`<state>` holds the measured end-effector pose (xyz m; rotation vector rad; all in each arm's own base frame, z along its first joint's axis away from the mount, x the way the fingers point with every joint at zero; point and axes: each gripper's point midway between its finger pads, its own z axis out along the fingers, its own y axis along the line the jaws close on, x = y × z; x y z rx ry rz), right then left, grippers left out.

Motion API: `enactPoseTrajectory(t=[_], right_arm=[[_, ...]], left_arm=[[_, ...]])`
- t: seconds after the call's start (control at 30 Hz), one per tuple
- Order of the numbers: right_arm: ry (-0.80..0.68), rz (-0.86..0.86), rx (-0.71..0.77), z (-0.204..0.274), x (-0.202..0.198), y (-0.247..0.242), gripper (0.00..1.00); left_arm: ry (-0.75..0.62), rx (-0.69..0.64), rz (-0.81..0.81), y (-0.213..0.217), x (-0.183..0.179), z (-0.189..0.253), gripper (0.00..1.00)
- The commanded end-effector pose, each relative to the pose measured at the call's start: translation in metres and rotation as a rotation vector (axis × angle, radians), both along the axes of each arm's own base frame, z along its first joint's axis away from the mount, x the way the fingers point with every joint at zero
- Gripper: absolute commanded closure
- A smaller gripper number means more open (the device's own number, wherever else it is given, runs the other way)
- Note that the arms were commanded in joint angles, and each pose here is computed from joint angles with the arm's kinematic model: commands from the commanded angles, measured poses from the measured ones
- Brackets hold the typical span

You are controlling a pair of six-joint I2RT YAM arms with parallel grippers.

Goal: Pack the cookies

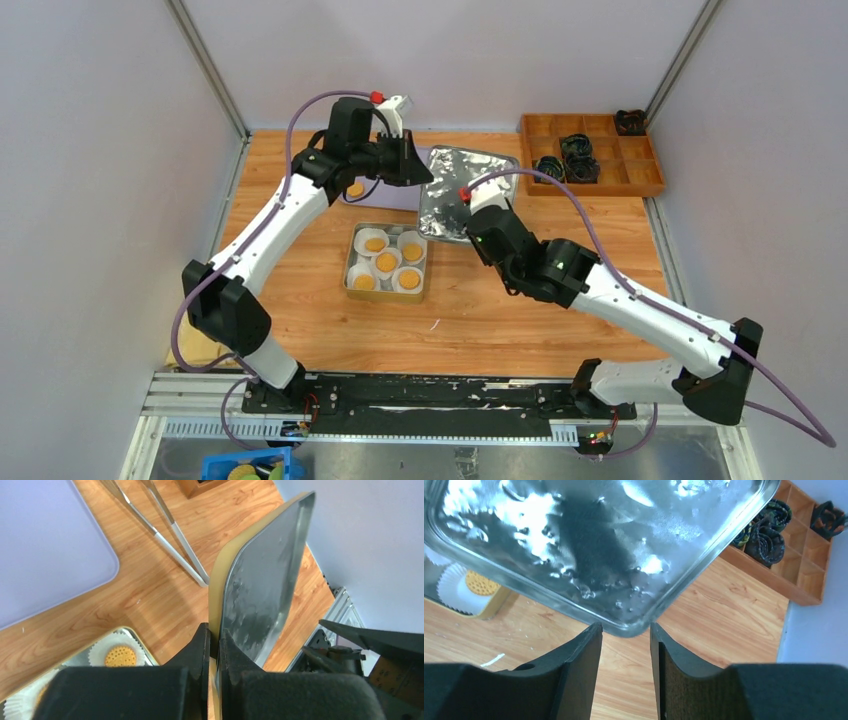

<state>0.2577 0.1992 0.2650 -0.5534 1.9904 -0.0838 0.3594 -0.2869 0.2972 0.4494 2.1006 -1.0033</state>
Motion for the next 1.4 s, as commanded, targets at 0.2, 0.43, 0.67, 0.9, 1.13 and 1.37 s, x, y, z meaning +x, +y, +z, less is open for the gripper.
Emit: enactPoseTrajectory(t=[0.2, 0.43, 0.67, 0.9, 1.13, 1.37], right_arm=[[-0.193, 0.086, -0.257, -0.007, -0.01, 0.012, 0.51], [-0.231, 0.127, -0.347, -0.018, -0.013, 0.032, 0.51], [-0.251, 0.184, -0.389, -0.023, -0.024, 0.052, 0.51], [-0.268, 0.241, -0.388, -0.021, -0.037, 0.069, 0.51], [-0.291, 0.247, -0.463, -0.027, -0.044, 0.081, 0.5], [-0.321, 0.159, -0.499, -0.025, -0.035, 0.072, 0.5]], left_arm=[[0.172, -0.015, -0.079, -0.013, -0.014, -0.006, 1.0], [0.224, -0.07, -0.12, -0.019, -0.027, 0.013, 1.0], [0.274, -0.106, -0.119, -0.02, -0.017, 0.018, 1.0], [0.303, -0.12, -0.11, -0.017, -0.004, 0.013, 1.0], [0.307, -0.133, -0.098, -0.013, 0.007, 0.014, 1.0], [0.287, -0.132, -0.096, -0.007, -0.004, 0.021, 1.0]])
